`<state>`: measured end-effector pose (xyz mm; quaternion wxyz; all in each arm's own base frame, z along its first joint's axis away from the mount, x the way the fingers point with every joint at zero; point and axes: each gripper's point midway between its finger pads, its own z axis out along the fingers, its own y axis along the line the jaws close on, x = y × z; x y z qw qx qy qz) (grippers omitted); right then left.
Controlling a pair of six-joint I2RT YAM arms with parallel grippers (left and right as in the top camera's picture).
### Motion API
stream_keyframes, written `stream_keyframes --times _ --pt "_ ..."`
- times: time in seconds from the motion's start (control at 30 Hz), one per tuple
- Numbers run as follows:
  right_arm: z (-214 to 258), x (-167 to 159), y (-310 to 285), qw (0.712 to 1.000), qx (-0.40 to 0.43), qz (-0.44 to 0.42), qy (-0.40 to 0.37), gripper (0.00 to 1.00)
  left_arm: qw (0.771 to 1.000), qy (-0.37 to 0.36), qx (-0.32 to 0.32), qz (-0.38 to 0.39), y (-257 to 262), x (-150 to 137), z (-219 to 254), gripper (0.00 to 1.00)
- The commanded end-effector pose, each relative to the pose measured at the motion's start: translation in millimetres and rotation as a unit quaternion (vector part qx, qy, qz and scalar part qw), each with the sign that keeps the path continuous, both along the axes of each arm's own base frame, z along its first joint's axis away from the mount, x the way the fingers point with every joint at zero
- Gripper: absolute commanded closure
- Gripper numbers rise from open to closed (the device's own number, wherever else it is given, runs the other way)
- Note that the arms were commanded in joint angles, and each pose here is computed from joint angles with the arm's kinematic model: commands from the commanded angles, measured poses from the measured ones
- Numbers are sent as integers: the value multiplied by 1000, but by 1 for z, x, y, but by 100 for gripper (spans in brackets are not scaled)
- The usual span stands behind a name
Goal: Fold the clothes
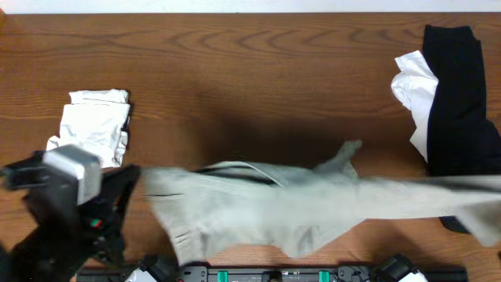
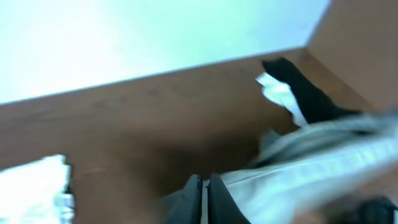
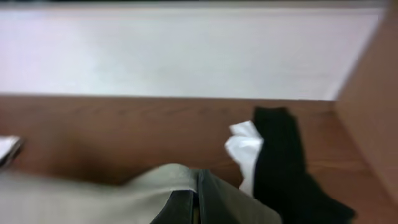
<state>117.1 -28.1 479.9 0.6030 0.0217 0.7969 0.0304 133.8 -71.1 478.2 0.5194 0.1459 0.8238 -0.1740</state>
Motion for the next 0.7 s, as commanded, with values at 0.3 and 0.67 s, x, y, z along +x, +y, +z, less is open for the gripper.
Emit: stream_keyframes --times 0.3,0.67 --pt "2 30 0 998 -28 -58 24 99 997 7 80 7 -19 36 -10 94" --pt "-5 67 18 994 -63 -73 58 99 983 97 153 -18 -54 64 -55 94"
